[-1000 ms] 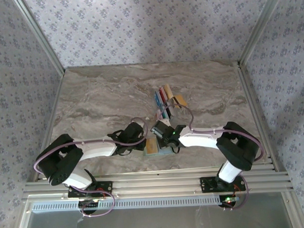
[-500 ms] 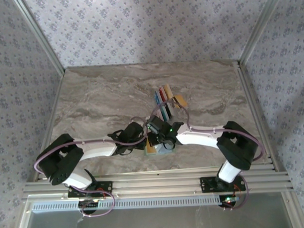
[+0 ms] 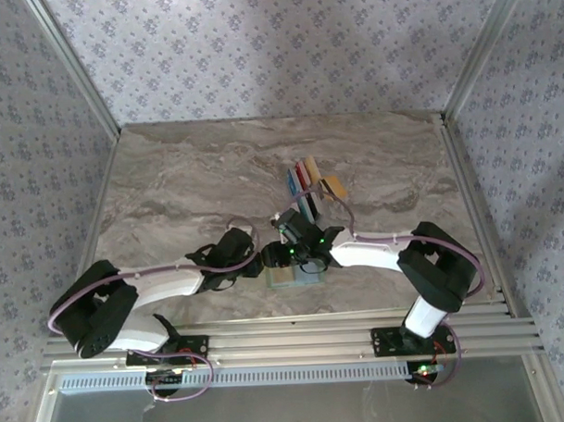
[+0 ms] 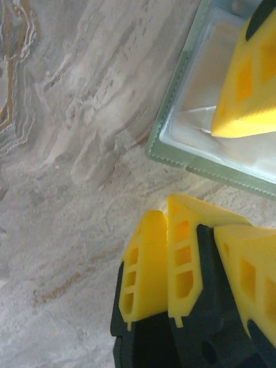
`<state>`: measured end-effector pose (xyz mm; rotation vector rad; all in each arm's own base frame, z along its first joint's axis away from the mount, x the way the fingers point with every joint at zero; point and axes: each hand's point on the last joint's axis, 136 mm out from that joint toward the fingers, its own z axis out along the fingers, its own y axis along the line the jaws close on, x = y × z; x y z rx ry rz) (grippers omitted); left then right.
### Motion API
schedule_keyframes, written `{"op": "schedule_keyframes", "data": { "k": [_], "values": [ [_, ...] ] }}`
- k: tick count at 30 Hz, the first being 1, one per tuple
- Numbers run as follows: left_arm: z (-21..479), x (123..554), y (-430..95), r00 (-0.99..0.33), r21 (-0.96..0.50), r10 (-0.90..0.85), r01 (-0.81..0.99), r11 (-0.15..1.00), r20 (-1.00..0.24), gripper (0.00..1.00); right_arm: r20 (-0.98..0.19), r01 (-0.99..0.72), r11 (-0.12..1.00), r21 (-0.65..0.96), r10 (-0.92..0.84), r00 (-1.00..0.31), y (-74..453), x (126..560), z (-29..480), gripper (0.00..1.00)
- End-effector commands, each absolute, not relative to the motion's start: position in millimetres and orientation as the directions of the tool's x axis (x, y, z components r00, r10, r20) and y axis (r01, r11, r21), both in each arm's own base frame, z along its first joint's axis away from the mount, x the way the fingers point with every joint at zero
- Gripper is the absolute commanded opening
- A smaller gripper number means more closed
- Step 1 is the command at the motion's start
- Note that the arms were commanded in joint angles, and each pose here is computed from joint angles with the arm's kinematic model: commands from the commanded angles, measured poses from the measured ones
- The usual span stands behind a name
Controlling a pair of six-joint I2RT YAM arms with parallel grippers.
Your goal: Put the credit cards into the card holder
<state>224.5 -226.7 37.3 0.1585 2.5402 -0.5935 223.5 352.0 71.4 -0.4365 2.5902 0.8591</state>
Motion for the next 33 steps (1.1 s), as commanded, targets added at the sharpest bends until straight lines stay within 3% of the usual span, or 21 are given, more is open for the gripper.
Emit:
{"op": "schedule_keyframes", "data": {
  "k": [1,10,16,24,33],
  "values": [
    [51.9,224.6,-225.8,-0.851,-0.427,-0.036,0.226,0.876,-0.524,0.32,-0.497,-0.466,0.753,0.465,-0.213,-0.841,354.1,225.3,95.1,0.52],
    [91.7,238.8,-222.4,-0.816,-0.483,-0.099,0.235,0.843,-0.57,0.42,-0.582,-0.396,0.863,0.313,-0.155,-0.798,303.0,269.2,146.4,0.65],
    [126.1,264.7,-235.4,-0.789,-0.526,-0.134,0.262,0.809,-0.599,0.48,-0.633,-0.271,0.909,0.315,-0.011,-0.774,262.9,334.7,184.4,0.71],
    [152.2,330.3,-254.3,-0.796,-0.603,-0.191,0.253,0.756,-0.574,0.48,-0.639,-0.19,0.902,0.388,0.115,-0.76,220.8,427.0,209.5,0.67],
    [146.7,402.9,-293.7,-0.829,-0.641,-0.147,0.292,0.71,-0.54,0.45,-0.565,-0.178,0.877,0.446,0.122,-0.816,210.4,492.0,179.9,0.65]
  ]
}}
